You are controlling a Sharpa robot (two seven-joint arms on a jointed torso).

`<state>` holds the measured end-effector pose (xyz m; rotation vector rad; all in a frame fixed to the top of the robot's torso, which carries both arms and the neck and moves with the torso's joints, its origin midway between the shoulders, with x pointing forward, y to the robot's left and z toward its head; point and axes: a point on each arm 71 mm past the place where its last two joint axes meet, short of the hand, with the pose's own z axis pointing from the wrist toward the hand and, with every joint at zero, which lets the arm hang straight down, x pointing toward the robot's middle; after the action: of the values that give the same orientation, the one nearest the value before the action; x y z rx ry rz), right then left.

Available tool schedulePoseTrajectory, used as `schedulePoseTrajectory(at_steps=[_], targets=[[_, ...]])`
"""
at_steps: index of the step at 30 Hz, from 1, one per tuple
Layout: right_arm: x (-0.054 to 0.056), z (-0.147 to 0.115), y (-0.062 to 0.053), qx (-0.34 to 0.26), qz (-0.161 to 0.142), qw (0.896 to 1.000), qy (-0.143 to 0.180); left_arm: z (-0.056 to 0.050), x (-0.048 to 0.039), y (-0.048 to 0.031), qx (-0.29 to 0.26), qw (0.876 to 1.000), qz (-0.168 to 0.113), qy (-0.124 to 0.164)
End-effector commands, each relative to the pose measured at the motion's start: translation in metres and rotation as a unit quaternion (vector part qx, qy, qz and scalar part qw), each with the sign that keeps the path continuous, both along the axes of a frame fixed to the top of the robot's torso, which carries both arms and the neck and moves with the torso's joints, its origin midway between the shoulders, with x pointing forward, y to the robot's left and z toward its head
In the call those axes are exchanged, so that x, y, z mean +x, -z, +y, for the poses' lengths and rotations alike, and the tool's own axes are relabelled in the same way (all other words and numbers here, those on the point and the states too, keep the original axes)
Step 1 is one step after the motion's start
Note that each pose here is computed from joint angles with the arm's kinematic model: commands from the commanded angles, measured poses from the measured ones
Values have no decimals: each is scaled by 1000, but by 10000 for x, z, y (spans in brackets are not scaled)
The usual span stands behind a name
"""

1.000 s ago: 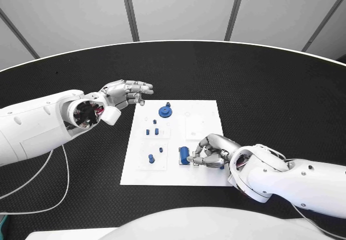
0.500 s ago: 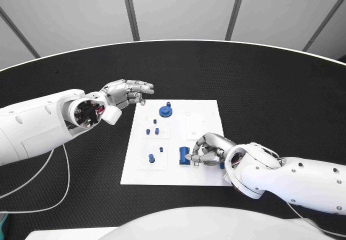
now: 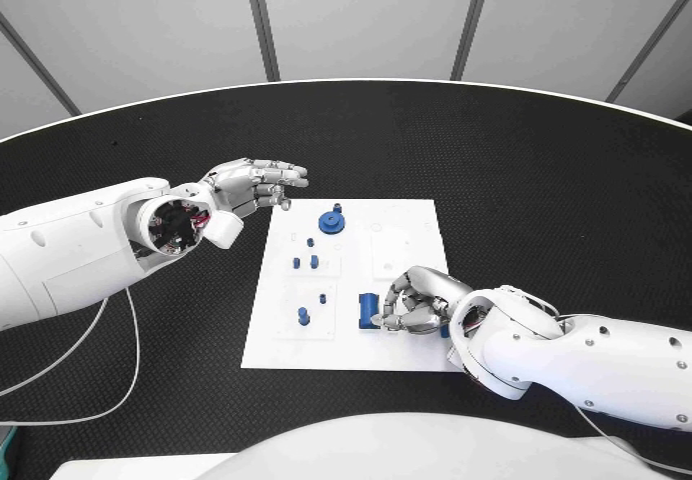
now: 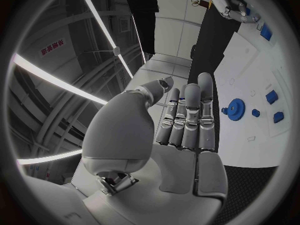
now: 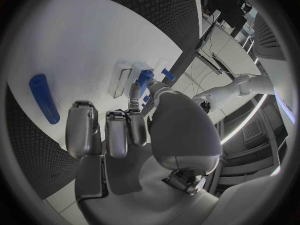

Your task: Assemble the parts on the task board

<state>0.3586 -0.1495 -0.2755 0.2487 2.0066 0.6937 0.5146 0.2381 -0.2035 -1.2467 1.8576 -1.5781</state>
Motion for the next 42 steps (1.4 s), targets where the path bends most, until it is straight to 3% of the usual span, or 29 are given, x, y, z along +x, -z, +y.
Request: schedulePoseTrajectory(at_steps=[1,9,20,29,42], targets=[[-21,1,-16,3,-1,1000,-5,10,4,1,0,1000,0,-1],[-25,21,-6,0,4,1000,-12,3,9,2,0,1000,0,-1],[42,6,37,-7,3,1000,8,6,7,2,0,1000,0,-1],[29,12,29,-6,4,1000,6,15,4,1,1,1000,0,-2],[-121,-320,-222,48,-62,997,20,52,-2,-1,1,1000,0,-5]])
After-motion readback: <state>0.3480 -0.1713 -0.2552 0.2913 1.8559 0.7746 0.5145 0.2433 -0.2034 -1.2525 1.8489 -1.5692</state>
